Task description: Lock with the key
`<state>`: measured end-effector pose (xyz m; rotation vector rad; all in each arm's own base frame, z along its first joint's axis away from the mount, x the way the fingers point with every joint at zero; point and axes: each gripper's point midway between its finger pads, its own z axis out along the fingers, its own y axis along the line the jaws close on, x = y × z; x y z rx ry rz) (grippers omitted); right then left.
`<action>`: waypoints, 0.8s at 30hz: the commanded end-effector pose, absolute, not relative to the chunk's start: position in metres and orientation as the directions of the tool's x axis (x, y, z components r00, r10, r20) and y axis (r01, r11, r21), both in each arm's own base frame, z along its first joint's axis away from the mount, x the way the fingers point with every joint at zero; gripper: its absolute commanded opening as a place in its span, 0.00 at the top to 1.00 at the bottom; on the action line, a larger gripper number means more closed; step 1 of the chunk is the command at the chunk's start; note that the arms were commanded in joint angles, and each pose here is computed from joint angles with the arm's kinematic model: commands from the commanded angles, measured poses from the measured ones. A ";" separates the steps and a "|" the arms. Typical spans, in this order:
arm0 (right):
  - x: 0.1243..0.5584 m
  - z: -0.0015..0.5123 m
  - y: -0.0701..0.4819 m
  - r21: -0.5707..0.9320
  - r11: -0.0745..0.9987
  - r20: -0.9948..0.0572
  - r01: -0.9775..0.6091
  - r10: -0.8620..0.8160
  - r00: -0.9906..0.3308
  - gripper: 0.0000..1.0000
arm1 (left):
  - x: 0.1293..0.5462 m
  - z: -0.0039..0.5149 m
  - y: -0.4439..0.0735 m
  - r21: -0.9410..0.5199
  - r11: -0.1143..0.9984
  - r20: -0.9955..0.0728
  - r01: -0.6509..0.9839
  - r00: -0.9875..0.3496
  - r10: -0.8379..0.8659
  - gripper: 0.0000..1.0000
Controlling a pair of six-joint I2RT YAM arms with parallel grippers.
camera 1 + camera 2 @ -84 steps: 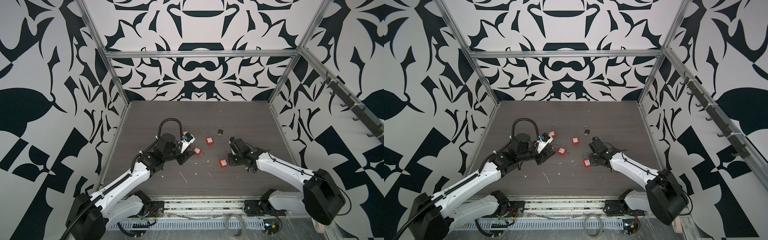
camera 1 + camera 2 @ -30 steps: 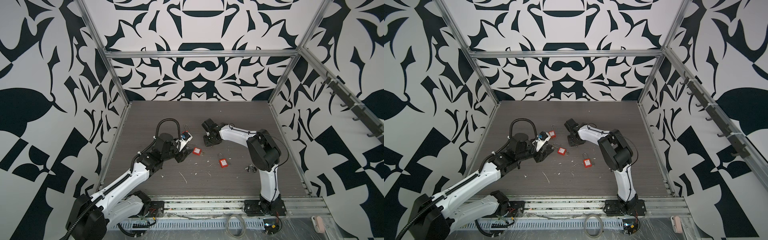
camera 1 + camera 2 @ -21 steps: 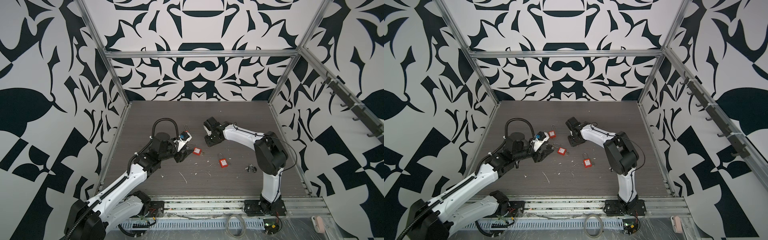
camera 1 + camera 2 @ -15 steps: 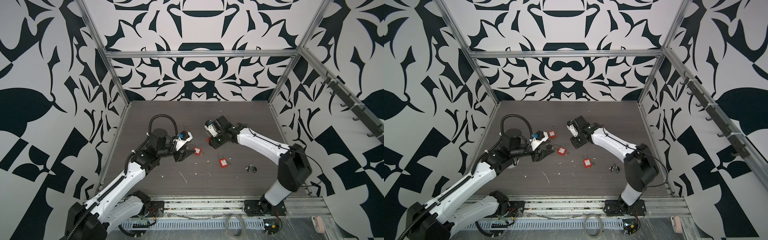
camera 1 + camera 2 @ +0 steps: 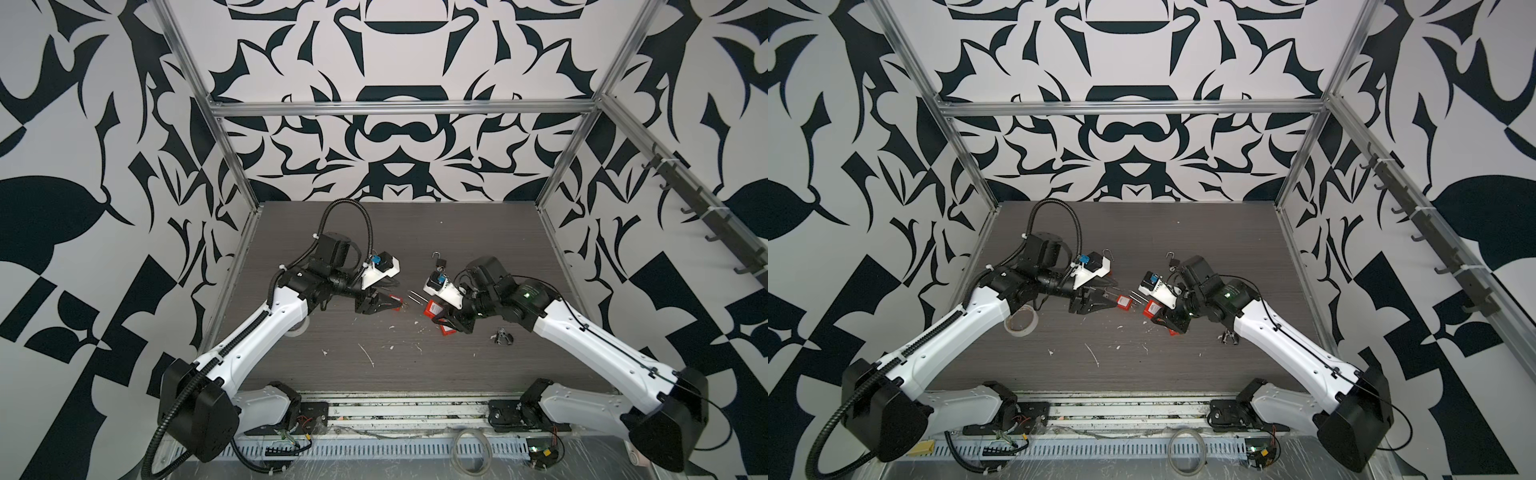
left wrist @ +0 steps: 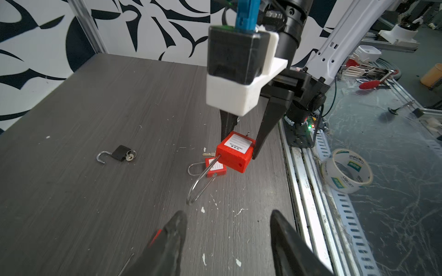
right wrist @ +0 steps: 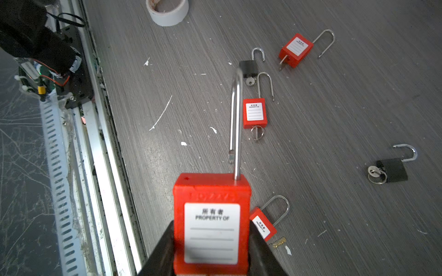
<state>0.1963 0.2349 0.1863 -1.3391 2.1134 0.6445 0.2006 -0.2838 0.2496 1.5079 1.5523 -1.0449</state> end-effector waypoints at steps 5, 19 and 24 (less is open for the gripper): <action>0.180 0.207 0.246 0.136 0.301 -0.731 -0.944 -0.613 -0.301 0.75 | 0.201 0.232 -0.290 -0.080 -0.022 -0.879 0.997 -0.060 0.474 0.40; 0.164 0.215 0.244 0.170 0.270 -0.726 -0.948 -0.616 -0.306 0.76 | 0.198 0.224 -0.307 -0.122 -0.069 -0.868 0.990 -0.073 0.491 0.52; 0.165 0.219 0.244 0.150 0.265 -0.735 -0.952 -0.615 -0.287 0.76 | 0.191 0.220 -0.310 -0.124 -0.100 -0.869 0.987 -0.060 0.491 0.60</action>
